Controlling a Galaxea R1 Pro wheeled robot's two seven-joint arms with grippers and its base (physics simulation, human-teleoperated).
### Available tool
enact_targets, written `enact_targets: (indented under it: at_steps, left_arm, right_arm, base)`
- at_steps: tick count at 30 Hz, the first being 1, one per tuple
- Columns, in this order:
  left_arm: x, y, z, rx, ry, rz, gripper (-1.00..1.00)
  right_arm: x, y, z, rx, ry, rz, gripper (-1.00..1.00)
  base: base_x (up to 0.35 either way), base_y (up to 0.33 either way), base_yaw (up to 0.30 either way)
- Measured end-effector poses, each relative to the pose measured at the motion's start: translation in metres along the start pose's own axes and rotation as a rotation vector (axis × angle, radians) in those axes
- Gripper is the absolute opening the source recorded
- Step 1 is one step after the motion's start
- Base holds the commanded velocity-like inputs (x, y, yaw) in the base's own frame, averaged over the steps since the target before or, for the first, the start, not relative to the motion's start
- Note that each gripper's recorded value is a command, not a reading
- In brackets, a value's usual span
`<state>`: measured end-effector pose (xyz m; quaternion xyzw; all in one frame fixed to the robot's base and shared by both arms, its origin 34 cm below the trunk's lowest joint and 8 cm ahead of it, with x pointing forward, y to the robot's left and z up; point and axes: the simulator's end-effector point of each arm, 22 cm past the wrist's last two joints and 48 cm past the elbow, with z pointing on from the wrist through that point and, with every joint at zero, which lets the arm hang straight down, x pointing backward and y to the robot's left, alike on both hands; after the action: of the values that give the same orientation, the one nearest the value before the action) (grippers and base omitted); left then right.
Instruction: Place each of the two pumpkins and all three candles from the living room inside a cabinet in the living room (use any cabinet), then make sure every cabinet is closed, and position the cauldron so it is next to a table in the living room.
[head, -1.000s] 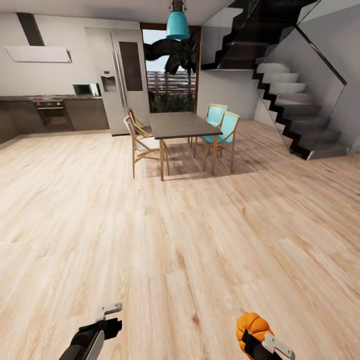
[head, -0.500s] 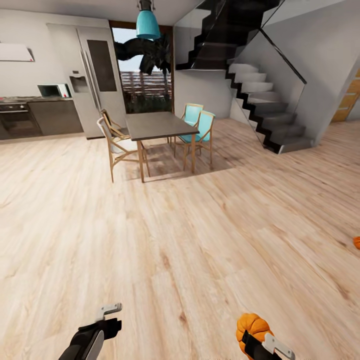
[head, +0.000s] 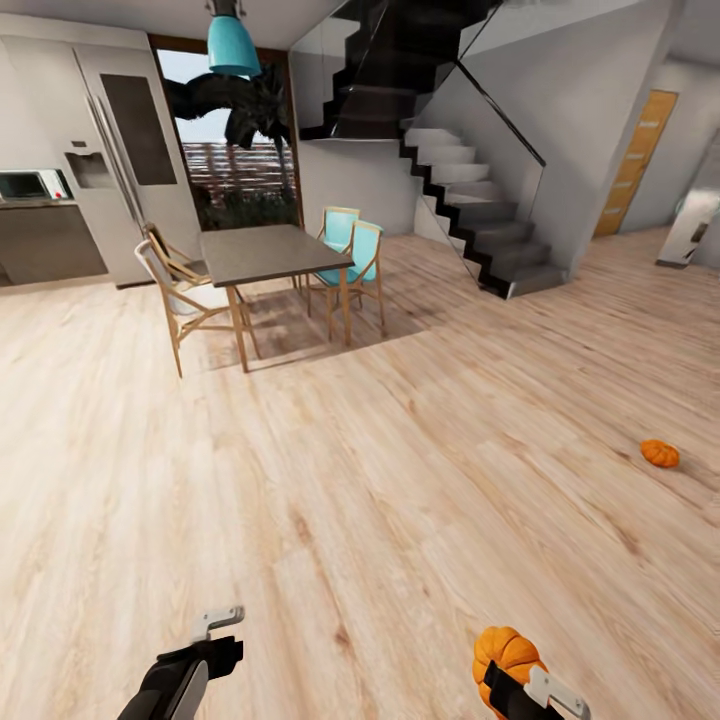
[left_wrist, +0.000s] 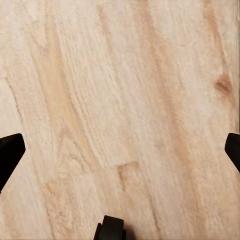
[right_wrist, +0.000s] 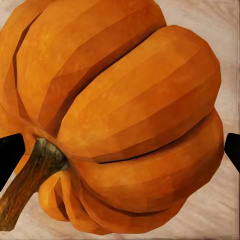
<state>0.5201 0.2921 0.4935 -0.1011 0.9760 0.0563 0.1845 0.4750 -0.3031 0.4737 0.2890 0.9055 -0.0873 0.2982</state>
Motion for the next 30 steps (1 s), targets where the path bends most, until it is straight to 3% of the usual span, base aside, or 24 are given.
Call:
enact_targets:
  at_steps: [8,22,30]
  left_arm:
    - [0.0000,-0.0004,0.0000,0.001,0.000,0.001,1.00]
    - [0.0002,-0.0017,-0.0001,0.003,0.000,0.002,1.00]
    - [0.0009,-0.0013,0.0004,0.002,0.002,0.003,1.00]
  right_arm:
    - [0.0001,0.0001,0.0000,0.000,0.001,0.000,-1.00]
    - [-0.0001,0.0000,0.0000,0.000,-0.001,0.000,-1.00]
    - [-0.0019,-0.0010,0.0003,0.002,-0.009,0.005,-1.00]
  base:
    - [0.093,0.157,-0.280]
    - [0.287,0.134,-0.278]
    - [0.307,0.009,-0.064]
